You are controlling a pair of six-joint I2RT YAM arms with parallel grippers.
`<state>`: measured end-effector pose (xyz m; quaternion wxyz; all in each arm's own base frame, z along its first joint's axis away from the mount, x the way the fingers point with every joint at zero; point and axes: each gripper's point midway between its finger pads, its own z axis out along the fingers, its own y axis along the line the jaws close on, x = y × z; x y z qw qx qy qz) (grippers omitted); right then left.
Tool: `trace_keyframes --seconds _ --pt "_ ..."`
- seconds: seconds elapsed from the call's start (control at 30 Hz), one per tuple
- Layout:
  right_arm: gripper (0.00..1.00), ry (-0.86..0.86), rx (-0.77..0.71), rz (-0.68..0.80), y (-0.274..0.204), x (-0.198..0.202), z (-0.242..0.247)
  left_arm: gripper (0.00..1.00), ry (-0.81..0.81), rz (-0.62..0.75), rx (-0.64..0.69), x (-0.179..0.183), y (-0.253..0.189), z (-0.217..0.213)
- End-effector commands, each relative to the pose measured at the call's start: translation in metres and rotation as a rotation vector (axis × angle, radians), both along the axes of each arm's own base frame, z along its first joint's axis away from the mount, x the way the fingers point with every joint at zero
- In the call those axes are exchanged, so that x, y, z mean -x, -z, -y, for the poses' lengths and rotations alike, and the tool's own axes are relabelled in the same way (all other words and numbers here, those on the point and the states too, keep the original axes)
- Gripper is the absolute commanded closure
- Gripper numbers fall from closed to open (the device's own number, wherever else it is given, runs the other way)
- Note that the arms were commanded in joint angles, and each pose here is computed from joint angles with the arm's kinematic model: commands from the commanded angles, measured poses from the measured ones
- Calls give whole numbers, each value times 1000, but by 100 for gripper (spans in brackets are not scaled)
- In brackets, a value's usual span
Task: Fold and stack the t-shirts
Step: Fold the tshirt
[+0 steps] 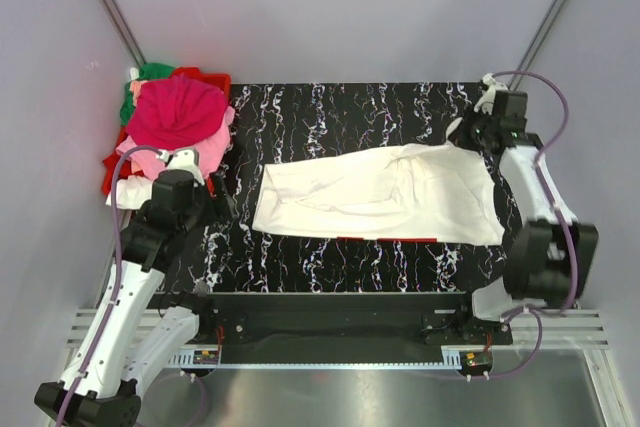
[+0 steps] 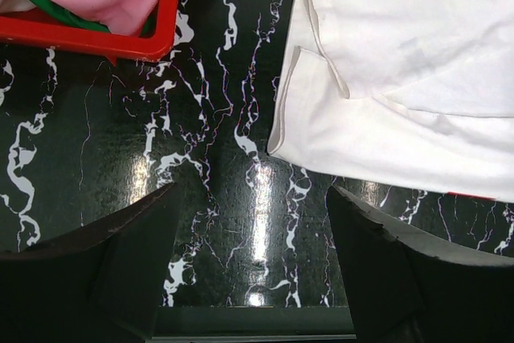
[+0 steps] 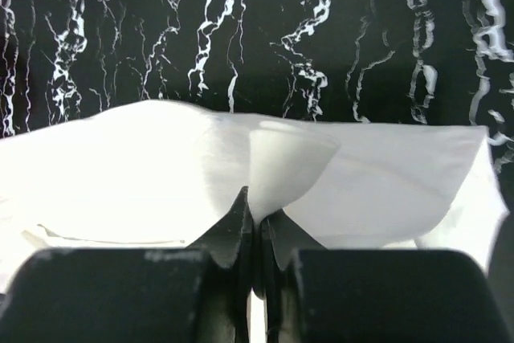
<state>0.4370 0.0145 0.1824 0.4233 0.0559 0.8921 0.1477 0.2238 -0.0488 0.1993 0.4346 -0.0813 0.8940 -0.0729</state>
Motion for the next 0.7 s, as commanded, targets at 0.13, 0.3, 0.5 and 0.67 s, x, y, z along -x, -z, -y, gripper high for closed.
trace_keyframes --seconds 0.13,0.3,0.5,0.67 --pt "1 408 115 185 -20 96 45 22 0 55 6 -8 -9 0" --pt "0 535 116 99 -22 109 59 21 0 14 1 -11 -2 2" --pt "0 415 -75 -29 -9 103 17 28 48 -95 102 -28 19 30" --pt "0 432 -121 -279 38 117 6 30 80 -189 174 -64 50 65"
